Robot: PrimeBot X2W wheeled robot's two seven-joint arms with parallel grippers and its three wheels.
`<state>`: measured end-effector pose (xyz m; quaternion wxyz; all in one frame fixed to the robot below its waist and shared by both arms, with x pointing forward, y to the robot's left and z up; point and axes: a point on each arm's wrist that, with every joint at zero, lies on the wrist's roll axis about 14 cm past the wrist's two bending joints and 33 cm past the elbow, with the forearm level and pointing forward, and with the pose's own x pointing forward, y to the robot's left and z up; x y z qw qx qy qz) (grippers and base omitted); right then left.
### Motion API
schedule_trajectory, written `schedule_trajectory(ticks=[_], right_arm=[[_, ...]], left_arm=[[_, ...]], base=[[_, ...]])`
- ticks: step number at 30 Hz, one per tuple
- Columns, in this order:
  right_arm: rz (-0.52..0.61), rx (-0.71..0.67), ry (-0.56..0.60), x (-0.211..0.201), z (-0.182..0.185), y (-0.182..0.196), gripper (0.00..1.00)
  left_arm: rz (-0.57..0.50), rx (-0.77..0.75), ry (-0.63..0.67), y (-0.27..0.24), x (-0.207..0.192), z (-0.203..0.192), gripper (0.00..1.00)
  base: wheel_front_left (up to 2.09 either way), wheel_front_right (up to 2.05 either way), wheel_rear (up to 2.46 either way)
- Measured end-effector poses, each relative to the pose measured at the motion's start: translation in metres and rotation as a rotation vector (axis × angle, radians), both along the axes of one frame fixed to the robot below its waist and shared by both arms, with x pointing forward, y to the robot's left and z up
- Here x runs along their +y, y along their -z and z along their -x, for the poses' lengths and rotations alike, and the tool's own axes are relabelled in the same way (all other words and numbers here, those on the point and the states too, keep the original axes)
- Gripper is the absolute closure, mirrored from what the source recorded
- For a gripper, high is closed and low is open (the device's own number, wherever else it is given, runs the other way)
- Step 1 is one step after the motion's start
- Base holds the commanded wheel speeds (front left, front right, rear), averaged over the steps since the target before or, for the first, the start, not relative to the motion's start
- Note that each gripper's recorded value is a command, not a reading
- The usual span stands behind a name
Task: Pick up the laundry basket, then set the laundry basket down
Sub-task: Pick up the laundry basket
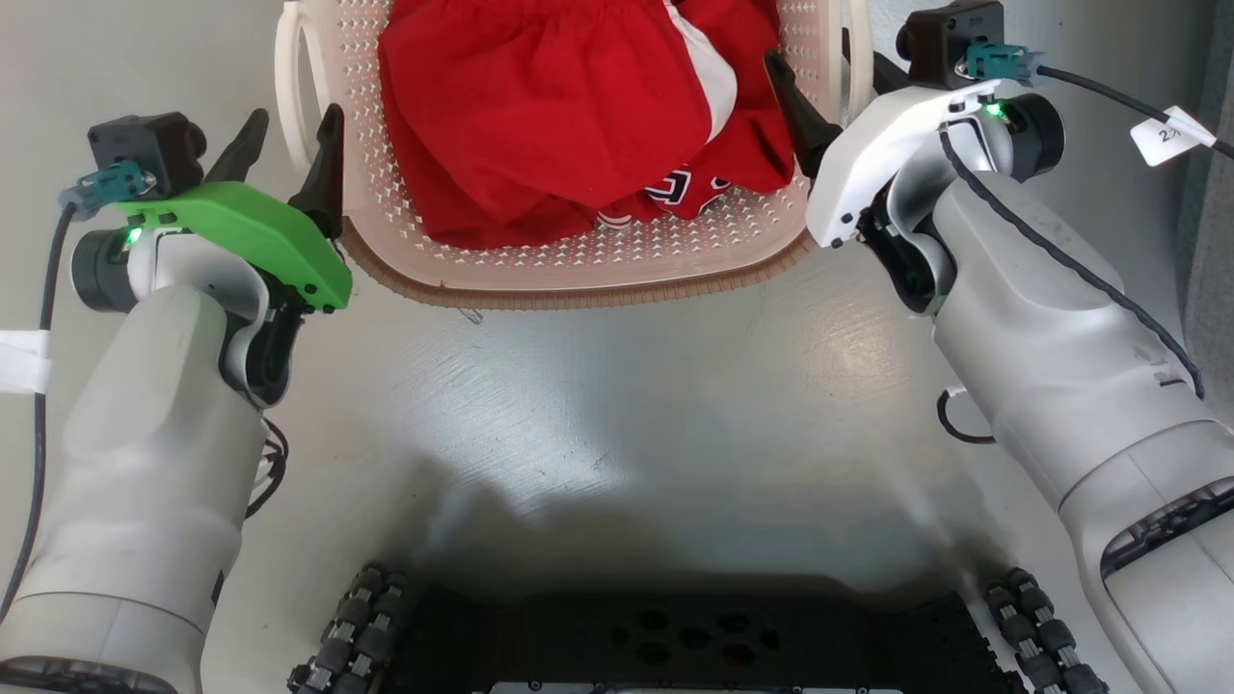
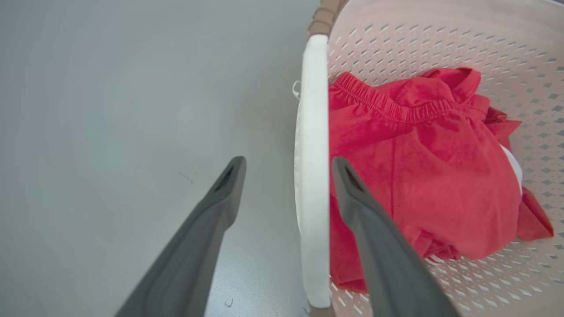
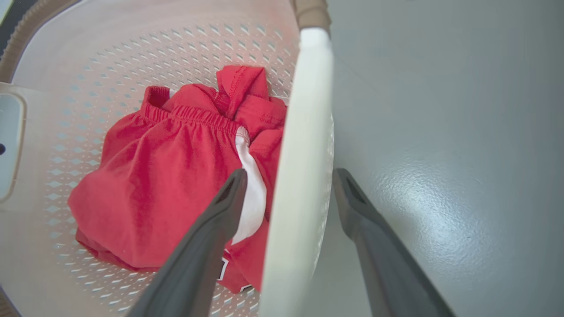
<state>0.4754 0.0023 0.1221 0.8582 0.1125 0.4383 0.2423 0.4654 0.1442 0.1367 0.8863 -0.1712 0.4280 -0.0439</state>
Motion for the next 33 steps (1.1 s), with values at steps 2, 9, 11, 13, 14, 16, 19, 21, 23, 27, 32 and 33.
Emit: schedule_trajectory(ticks=[2,9,11,13,14,16,19,21,23,27,32,33], right_arm=[[-0.002,0.001,0.004,0.000,-0.001,0.000,0.01],[0.014,0.003,0.017,-0.004,-0.003,0.001,1.00],[0.009,0.004,0.014,-0.001,-0.002,0.000,1.00],[0.006,0.004,0.014,0.000,-0.002,0.000,1.00],[0.006,0.004,0.014,0.000,-0.001,0.000,1.00],[0.004,0.007,0.019,0.000,-0.002,0.000,1.00],[0.004,0.009,0.020,0.000,-0.001,-0.001,1.00],[0.002,0.008,0.021,0.000,-0.001,-0.001,1.00],[0.001,0.006,0.023,0.000,-0.001,-0.002,1.00],[0.002,-0.004,0.024,-0.001,-0.003,-0.007,1.00],[0.000,-0.017,0.020,0.000,-0.005,-0.016,1.00],[0.000,-0.021,0.018,0.000,-0.006,-0.019,1.00]], left_arm=[[0.000,0.003,0.000,0.001,0.000,0.001,0.00],[0.026,0.017,0.006,0.002,-0.006,0.003,1.00],[0.032,0.020,0.005,0.002,-0.009,0.003,1.00],[0.031,0.016,0.001,0.002,-0.008,0.002,1.00],[0.030,0.016,0.002,0.002,-0.008,0.002,1.00],[0.033,0.015,0.001,0.001,-0.009,0.001,1.00],[0.034,0.015,0.003,0.001,-0.009,0.000,1.00],[0.036,0.015,0.002,0.000,-0.009,0.000,1.00],[0.038,0.009,-0.001,-0.001,-0.009,-0.001,1.00],[0.036,0.001,0.007,-0.005,-0.010,-0.002,1.00],[0.031,-0.005,0.013,-0.012,-0.009,-0.002,1.00],[0.029,-0.007,0.016,-0.014,-0.009,-0.002,1.00]], base=[[0.00,0.00,0.00],[0.00,0.00,0.00],[0.00,0.00,0.00],[0.00,0.00,0.00],[0.00,0.00,0.00],[0.00,0.00,0.00],[0.00,0.00,0.00],[0.00,0.00,0.00],[0.00,0.00,0.00],[0.00,0.00,0.00],[0.00,0.00,0.00],[0.00,0.00,0.00]])
